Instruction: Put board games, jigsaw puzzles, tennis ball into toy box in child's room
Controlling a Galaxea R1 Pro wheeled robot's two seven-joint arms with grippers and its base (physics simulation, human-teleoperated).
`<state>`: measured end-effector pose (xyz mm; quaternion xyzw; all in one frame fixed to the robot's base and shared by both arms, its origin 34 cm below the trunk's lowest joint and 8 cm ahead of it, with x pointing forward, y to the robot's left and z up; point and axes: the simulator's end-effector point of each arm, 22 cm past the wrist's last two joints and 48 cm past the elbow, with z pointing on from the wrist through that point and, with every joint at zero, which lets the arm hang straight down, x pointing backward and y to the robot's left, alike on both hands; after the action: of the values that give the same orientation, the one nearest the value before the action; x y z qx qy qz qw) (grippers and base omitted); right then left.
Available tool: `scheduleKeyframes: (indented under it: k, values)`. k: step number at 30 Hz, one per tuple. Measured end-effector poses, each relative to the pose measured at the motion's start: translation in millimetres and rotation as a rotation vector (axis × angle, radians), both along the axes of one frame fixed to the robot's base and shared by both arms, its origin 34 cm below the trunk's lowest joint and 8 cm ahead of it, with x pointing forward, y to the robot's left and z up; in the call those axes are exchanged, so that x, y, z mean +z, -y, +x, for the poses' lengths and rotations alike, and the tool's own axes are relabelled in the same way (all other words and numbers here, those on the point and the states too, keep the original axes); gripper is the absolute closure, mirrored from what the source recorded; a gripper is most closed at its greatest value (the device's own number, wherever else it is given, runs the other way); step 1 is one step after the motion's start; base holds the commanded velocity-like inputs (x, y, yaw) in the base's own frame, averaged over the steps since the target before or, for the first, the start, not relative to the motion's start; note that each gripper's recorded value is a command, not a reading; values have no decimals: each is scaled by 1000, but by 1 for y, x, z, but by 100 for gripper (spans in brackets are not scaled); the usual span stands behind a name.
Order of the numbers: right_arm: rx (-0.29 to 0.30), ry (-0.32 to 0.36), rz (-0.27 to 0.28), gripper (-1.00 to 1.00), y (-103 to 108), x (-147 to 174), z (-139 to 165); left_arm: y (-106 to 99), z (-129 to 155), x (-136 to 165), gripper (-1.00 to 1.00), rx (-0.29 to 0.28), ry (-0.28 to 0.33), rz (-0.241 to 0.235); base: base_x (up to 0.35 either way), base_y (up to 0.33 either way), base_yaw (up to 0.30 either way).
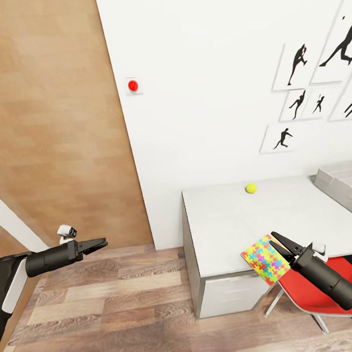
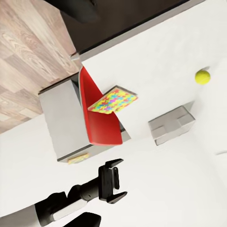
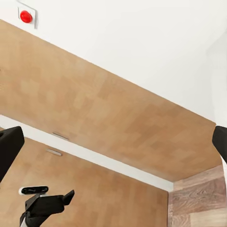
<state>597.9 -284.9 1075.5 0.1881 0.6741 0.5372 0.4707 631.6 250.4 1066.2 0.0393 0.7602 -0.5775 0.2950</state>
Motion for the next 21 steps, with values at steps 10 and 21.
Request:
scheduleKeyframes:
  k: [10, 21]
  values:
    - [0, 17, 1, -100, 0, 8, -1, 0, -1, 8, -100, 1, 16, 1, 0, 0, 0]
    - [0, 35, 1, -100, 0, 17, -3, -1, -3, 18, -100, 0, 35, 2, 0, 0, 0]
